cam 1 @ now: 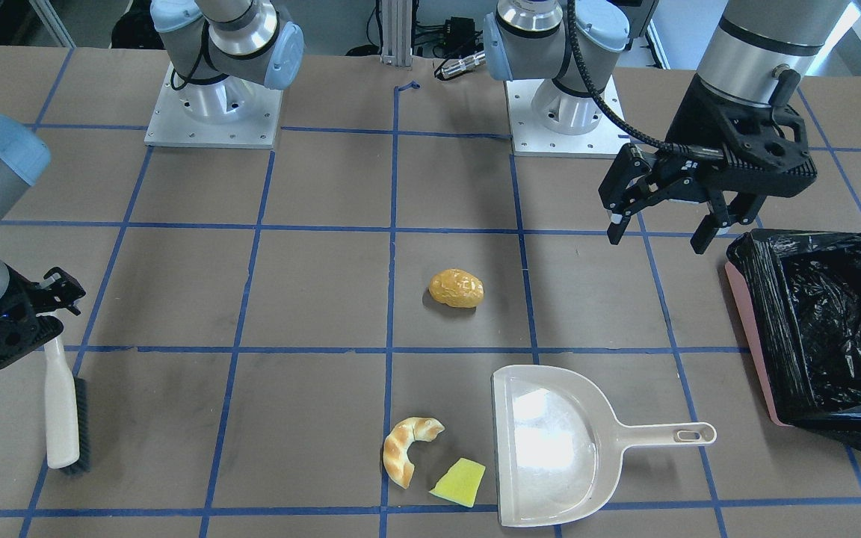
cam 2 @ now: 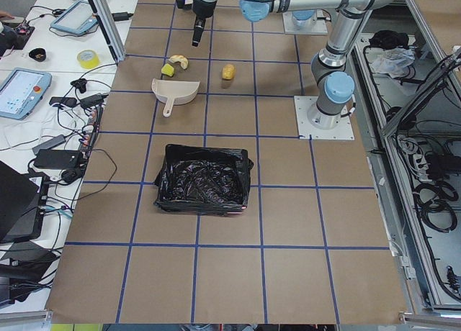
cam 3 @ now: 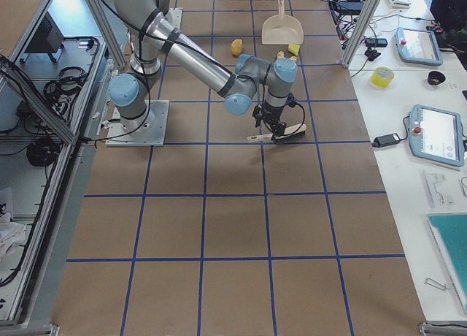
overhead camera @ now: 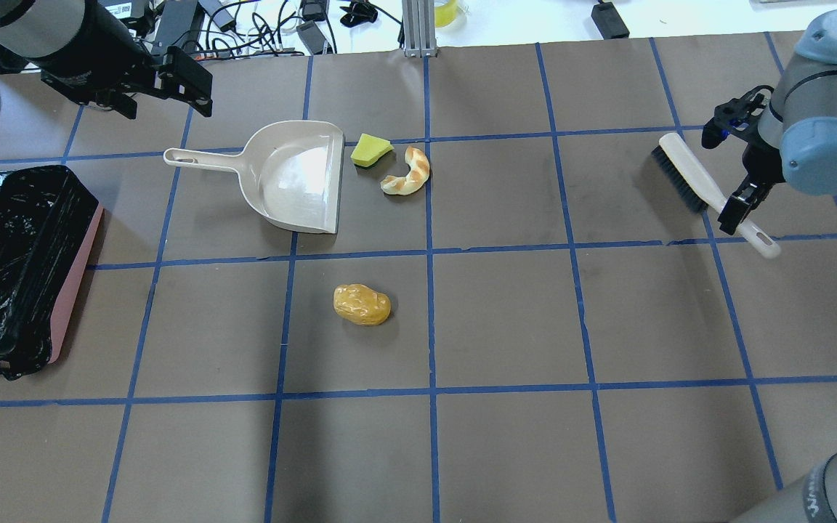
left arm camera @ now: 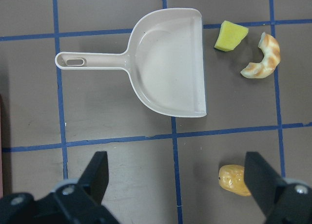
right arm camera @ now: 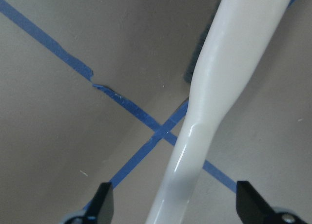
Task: Sweep and dump trash into bin
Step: 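Close the right gripper on the brush handle while the left gripper grasps the dustpan handle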
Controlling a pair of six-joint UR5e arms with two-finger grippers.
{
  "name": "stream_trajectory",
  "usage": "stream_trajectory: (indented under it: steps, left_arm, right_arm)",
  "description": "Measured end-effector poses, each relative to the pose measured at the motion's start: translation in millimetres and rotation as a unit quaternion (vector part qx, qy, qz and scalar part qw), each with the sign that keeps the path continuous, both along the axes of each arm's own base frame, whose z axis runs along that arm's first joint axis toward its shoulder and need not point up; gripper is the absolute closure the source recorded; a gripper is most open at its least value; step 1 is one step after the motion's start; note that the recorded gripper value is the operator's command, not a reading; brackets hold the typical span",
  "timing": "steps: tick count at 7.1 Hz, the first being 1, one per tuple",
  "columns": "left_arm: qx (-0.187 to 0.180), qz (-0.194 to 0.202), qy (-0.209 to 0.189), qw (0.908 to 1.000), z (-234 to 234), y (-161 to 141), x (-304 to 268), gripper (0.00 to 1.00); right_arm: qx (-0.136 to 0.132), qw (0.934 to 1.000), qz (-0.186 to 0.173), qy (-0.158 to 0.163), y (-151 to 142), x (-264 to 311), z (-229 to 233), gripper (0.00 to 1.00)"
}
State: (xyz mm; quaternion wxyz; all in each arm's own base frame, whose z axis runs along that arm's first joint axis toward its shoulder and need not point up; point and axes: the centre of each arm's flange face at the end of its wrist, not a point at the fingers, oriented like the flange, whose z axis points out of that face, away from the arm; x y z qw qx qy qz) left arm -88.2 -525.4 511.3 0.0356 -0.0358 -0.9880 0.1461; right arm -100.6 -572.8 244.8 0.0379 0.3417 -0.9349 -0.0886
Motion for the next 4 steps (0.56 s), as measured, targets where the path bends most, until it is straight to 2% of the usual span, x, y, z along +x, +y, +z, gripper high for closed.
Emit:
stream_trajectory:
  steps: [2, 4]
  left_arm:
    - [-0.001, -0.006, 0.007, 1.0, 1.6, 4.8, -5.1, 0.0]
    - [0.042, 0.011, 0.006, 0.999, -27.4, -1.7, 1.0, 0.0]
  right_arm:
    - [0.032, 0.9992, -0.023, 0.008, 14.5, -10.7, -11.7, 0.19]
    - [0.043, 0.9983, -0.033, 0.02, 19.9, -15.2, -14.3, 0.34]
